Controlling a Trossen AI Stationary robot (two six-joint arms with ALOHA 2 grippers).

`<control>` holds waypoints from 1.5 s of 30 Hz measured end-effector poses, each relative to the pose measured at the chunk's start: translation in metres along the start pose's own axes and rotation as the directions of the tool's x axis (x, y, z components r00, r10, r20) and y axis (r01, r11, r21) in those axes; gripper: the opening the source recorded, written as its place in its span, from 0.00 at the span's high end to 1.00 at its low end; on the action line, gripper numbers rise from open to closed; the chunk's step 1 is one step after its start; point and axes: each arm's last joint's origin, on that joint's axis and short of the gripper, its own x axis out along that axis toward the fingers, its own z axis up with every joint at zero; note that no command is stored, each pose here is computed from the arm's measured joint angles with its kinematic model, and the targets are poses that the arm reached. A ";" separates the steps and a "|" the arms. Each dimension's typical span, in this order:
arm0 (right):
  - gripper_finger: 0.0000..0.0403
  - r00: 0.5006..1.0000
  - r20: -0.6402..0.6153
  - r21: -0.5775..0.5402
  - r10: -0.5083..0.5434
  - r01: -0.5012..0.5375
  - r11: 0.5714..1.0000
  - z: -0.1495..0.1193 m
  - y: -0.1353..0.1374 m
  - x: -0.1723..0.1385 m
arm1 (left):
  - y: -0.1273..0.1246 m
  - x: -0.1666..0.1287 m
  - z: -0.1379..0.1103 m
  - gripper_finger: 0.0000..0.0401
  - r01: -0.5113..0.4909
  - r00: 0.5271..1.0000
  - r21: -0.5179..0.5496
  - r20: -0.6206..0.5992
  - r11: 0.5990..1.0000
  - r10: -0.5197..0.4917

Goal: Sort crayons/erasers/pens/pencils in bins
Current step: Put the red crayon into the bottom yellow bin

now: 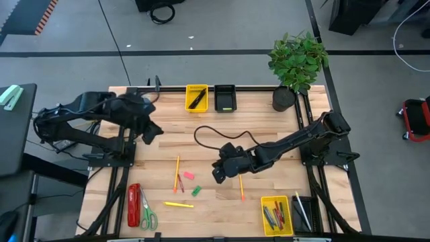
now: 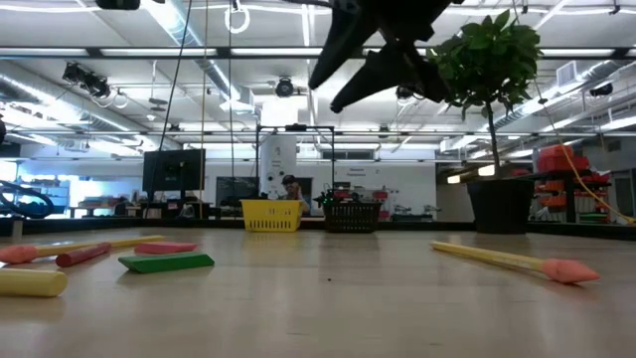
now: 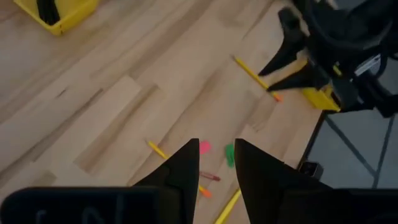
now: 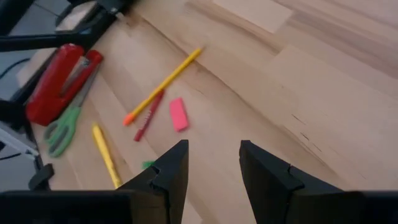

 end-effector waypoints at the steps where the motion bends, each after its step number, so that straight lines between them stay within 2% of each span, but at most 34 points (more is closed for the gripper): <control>1: 0.63 1.000 -0.008 0.012 -0.018 0.018 1.000 0.001 -0.001 -0.001 | 0.000 0.002 0.000 0.73 -0.008 1.000 -0.001 -0.010 1.000 0.008; 3: 0.63 0.999 -0.021 0.079 -0.045 0.047 0.996 0.004 -0.001 -0.003 | -0.001 0.005 0.001 0.73 -0.021 0.999 0.001 -0.025 1.000 0.021; 6: 0.63 0.998 -0.026 0.154 -0.049 0.052 0.987 0.011 0.005 -0.010 | -0.005 0.014 0.006 0.73 -0.021 1.000 0.082 -0.017 0.996 0.023; 9: 0.63 0.998 -0.040 0.152 -0.039 0.045 0.987 0.021 0.016 -0.022 | -0.010 0.022 0.011 0.73 -0.005 1.000 0.170 -0.013 0.985 0.007; 12: 0.63 0.997 -0.045 0.108 -0.059 0.064 0.992 0.033 0.021 -0.033 | -0.012 0.027 0.010 0.73 0.046 0.997 0.199 -0.076 0.979 -0.031; 16: 0.63 0.992 -0.053 0.098 -0.113 0.118 0.988 0.047 0.021 -0.043 | -0.013 0.027 0.004 0.73 0.068 0.991 0.317 -0.133 0.946 -0.027; 23: 0.63 0.991 -0.075 0.062 -0.109 0.114 0.992 0.042 0.023 -0.046 | -0.013 0.023 -0.009 0.74 0.108 0.978 0.536 -0.210 0.837 0.009; 26: 0.63 0.989 -0.096 0.155 -0.116 0.130 0.979 0.035 0.022 -0.046 | -0.016 0.023 -0.011 0.76 0.134 0.975 0.600 -0.221 0.789 0.003; 30: 0.63 0.986 -0.147 0.232 -0.075 0.108 0.967 0.022 0.030 -0.052 | -0.022 0.023 -0.011 0.79 0.212 0.970 0.657 -0.232 0.723 -0.073; 33: 0.63 0.985 -0.166 0.308 -0.038 0.088 0.947 0.010 0.038 -0.059 | -0.026 0.023 -0.011 0.82 0.325 0.943 0.701 -0.286 0.635 -0.168; 35: 0.63 0.984 -0.178 0.326 -0.008 0.066 0.943 -0.001 0.045 -0.064 | -0.028 0.022 -0.011 0.83 0.373 0.927 0.708 -0.313 0.600 -0.207; 38: 0.63 0.981 -0.192 0.350 0.035 0.035 0.936 -0.016 0.053 -0.074 | -0.031 0.022 -0.010 0.85 0.421 0.907 0.690 -0.327 0.588 -0.265; 41: 0.63 0.982 -0.183 0.339 0.039 0.025 0.941 -0.028 0.057 -0.081 | -0.037 0.021 -0.007 0.86 0.492 0.869 0.665 -0.336 0.562 -0.363; 45: 0.63 0.989 -0.146 0.271 0.014 0.026 0.962 -0.035 0.058 -0.086 | -0.042 0.019 -0.005 0.87 0.545 0.836 0.589 -0.335 0.596 -0.434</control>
